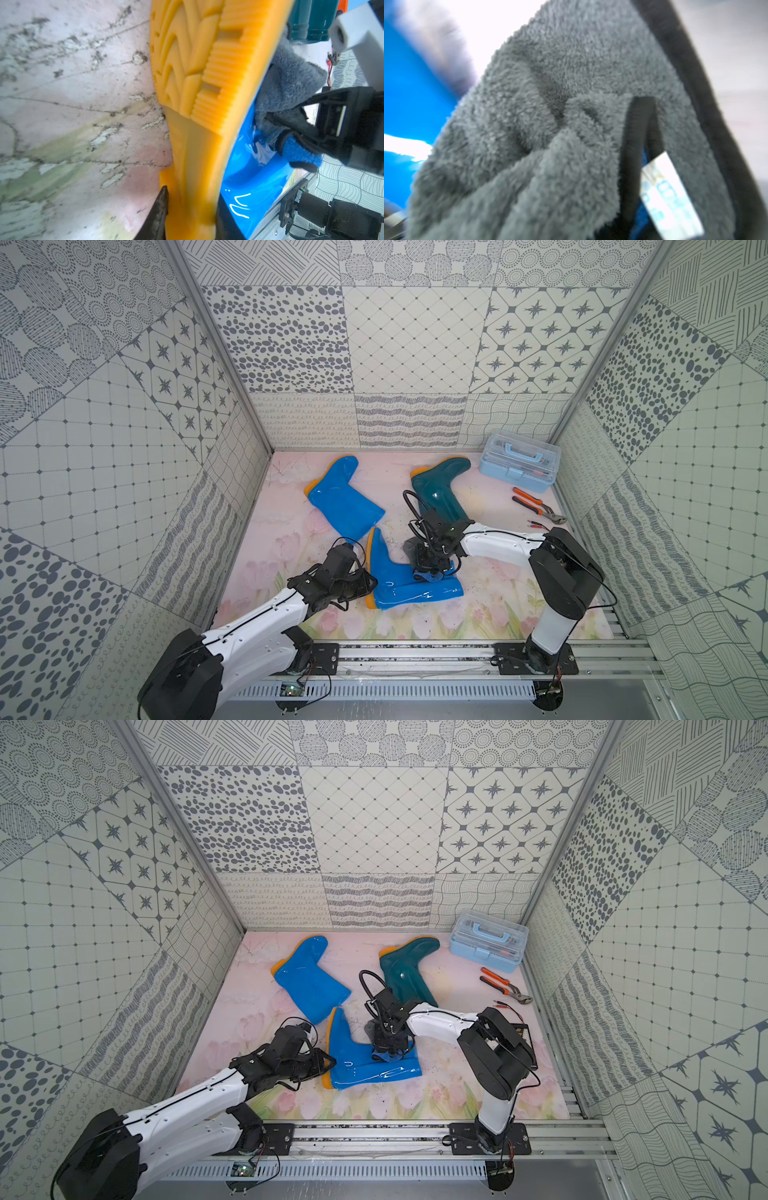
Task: Wipe the rubber boots with a cloth
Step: Wipe the dirt off the rubber boot.
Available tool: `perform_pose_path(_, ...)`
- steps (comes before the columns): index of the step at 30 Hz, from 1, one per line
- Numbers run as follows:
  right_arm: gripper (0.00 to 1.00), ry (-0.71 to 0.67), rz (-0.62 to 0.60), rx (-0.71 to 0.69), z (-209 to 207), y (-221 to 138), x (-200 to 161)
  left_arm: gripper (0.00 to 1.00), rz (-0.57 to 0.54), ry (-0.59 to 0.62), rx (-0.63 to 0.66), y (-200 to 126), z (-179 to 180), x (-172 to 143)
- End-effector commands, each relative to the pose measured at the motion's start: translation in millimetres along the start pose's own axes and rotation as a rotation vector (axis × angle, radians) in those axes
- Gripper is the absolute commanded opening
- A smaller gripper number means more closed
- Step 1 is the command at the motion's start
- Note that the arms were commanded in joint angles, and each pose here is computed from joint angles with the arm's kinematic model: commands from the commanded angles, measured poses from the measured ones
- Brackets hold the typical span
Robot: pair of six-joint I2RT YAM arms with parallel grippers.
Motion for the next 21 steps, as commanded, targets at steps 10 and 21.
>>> perform_pose_path(10,0.0,0.027,-0.307,0.017,-1,-81,14,0.0,-0.096,0.141,0.067,11,37,-8)
perform_pose_path(21,0.0,-0.099,-0.359,0.157,78,-82,4,0.0,-0.335,0.271,0.101,-34,20,28)
Point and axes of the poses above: each gripper's point midway between its finger pads, its own y axis out along the fingers, its own z axis along the line the jaws close on, x = y × z, the point moved 1 cm from there along -y, back along the fingers, and after that the axes turned 7 degrees about y, right-handed, at the moved point
